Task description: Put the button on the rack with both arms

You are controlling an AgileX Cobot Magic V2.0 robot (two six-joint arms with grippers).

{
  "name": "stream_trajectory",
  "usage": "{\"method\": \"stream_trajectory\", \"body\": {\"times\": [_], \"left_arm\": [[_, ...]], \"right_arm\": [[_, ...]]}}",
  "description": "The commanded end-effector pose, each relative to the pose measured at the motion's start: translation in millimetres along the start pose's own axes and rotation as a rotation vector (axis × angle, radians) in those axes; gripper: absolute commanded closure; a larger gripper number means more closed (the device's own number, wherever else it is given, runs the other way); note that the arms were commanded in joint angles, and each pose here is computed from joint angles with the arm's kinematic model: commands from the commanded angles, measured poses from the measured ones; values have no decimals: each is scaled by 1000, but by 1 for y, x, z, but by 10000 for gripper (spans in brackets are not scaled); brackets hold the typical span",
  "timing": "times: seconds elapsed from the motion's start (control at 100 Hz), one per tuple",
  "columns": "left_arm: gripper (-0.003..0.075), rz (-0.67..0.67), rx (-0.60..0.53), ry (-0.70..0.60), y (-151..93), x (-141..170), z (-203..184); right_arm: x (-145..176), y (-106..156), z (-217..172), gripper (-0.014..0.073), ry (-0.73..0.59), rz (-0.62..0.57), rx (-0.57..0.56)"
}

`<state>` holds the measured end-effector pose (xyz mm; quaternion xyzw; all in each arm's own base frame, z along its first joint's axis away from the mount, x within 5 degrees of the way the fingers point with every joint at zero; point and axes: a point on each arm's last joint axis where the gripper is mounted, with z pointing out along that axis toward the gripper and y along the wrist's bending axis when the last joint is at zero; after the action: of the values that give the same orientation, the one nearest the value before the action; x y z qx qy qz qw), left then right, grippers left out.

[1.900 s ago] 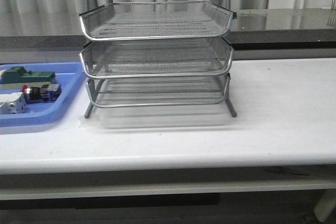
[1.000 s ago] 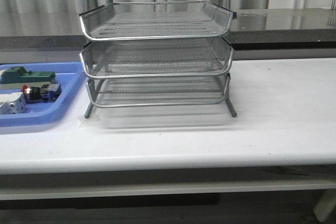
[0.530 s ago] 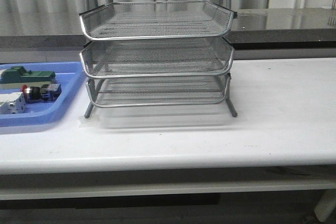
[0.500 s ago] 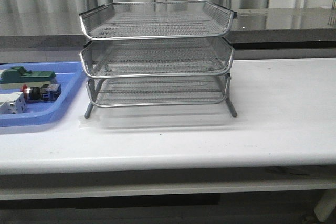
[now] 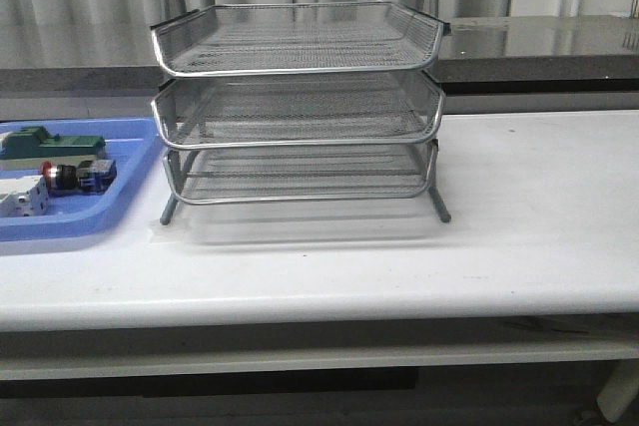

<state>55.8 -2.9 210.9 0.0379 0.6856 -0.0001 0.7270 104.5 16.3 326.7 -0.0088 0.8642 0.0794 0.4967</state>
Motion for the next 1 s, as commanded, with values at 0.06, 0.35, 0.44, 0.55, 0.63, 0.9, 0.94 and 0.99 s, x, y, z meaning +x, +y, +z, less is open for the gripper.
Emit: {"method": "stream_trajectory", "body": {"times": [0.06,0.35,0.44,0.55,0.63,0.9,0.94,0.99], "left_arm": [[741,-13,7,-58,-1,9,-1],[741,-13,7,-58,-1,9,-1],[741,-13,7,-58,-1,9,-1],[741,-13,7,-58,-1,9,-1],[741,-13,7,-58,-1,9,-1],[741,-13,7,-58,-1,9,-1],[741,-13,7,-58,-1,9,-1],[741,-13,7,-58,-1,9,-1]], "right_arm": [[-22,1,17,662,-13,13,3],[-22,5,46,661,75,111,-42],[-22,8,50,638,90,169,-73],[-24,10,55,531,86,226,-99],[-25,11,58,427,80,253,-110],[-28,13,72,179,78,350,-136],[-28,14,77,179,84,375,-143],[-29,15,84,179,92,406,-149]]}}
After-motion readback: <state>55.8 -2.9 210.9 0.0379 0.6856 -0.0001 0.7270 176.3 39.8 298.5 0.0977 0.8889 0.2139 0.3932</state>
